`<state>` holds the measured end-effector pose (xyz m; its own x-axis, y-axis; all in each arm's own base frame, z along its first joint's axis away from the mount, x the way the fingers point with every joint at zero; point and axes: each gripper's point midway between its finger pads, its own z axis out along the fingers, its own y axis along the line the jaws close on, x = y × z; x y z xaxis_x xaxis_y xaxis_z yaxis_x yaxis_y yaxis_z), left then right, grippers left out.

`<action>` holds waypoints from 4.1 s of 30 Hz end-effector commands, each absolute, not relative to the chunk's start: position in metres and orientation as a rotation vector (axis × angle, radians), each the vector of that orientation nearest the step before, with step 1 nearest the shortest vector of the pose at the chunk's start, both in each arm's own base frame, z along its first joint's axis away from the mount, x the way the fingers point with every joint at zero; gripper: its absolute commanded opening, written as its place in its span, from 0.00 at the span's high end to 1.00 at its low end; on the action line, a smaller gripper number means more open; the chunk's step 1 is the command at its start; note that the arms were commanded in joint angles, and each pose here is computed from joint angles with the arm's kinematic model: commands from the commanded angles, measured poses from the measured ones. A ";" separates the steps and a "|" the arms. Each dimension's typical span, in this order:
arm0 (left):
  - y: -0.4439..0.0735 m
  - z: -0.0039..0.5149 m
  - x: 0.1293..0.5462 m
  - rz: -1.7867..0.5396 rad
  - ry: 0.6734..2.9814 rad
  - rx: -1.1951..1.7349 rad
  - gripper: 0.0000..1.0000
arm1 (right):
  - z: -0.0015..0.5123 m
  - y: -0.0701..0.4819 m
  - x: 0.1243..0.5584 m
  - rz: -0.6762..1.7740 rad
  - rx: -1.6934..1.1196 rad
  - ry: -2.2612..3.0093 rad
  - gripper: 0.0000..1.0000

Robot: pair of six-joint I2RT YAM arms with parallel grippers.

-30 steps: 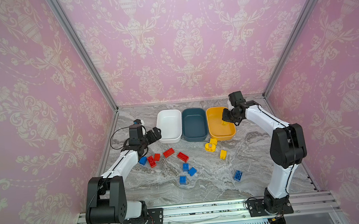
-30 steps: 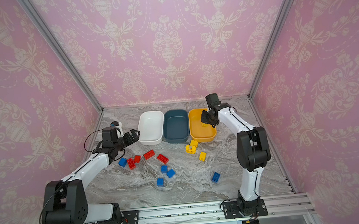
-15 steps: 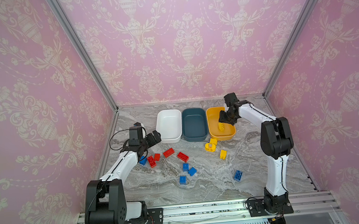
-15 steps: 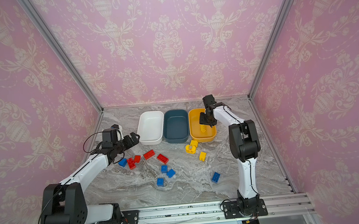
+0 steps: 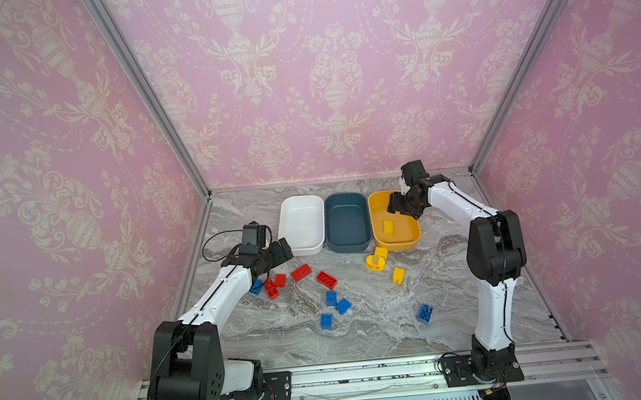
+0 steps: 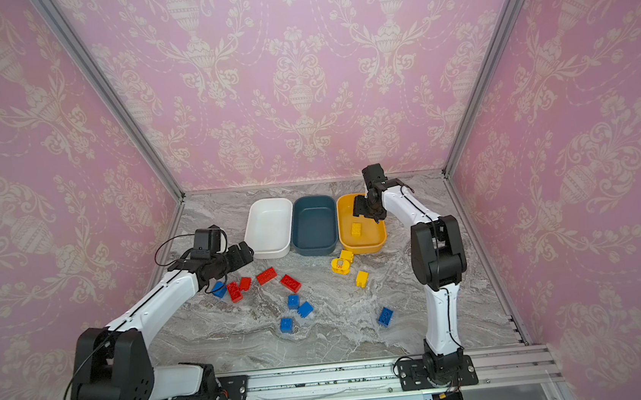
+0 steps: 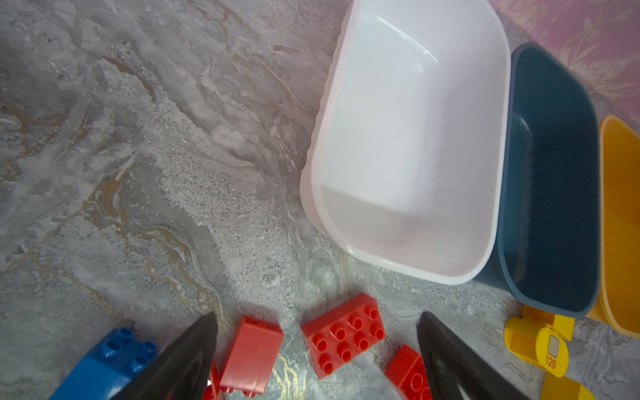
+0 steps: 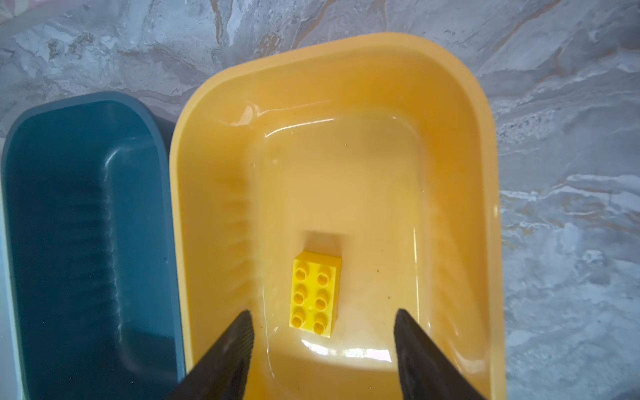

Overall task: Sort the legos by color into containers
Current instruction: 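Drop the yellow brick into the yellow tub while the left gripper lowers, then lower the left gripper onto a red brick near the white tub, then grasp the red brick with the left gripper and lift it toward the white tub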

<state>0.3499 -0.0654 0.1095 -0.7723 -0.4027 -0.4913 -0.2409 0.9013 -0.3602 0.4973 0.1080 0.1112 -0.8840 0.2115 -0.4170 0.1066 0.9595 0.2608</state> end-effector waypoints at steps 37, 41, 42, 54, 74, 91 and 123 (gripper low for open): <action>-0.043 0.052 0.260 0.014 2.849 -0.752 0.48 | 0.153 0.124 0.399 0.533 0.060 2.706 0.12; -0.040 0.052 0.258 0.033 2.844 -0.752 0.48 | 0.152 0.124 0.398 0.530 0.060 2.711 0.12; -0.039 0.051 0.258 0.039 2.845 -0.751 0.48 | 0.152 0.124 0.397 0.532 0.059 2.712 0.12; -0.036 0.036 0.261 0.082 2.862 -0.705 0.48 | 0.149 0.120 0.397 0.517 0.071 2.718 0.12; -0.032 0.019 0.260 0.112 2.850 -0.704 0.54 | 0.153 0.120 0.392 0.528 0.087 2.711 0.12; -0.031 0.036 0.267 0.092 2.790 -0.682 0.71 | 0.149 0.101 0.355 0.627 0.202 2.697 0.12; -0.143 0.145 0.410 -0.086 2.512 0.035 0.78 | 0.141 0.094 0.326 0.670 0.245 2.691 0.06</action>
<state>0.3968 -0.1311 0.1445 -0.8120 -0.0753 -0.5788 -0.0455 0.9968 -0.0659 0.3342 0.0941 0.1359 -0.9230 0.2550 -0.2883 0.0881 0.8692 0.4866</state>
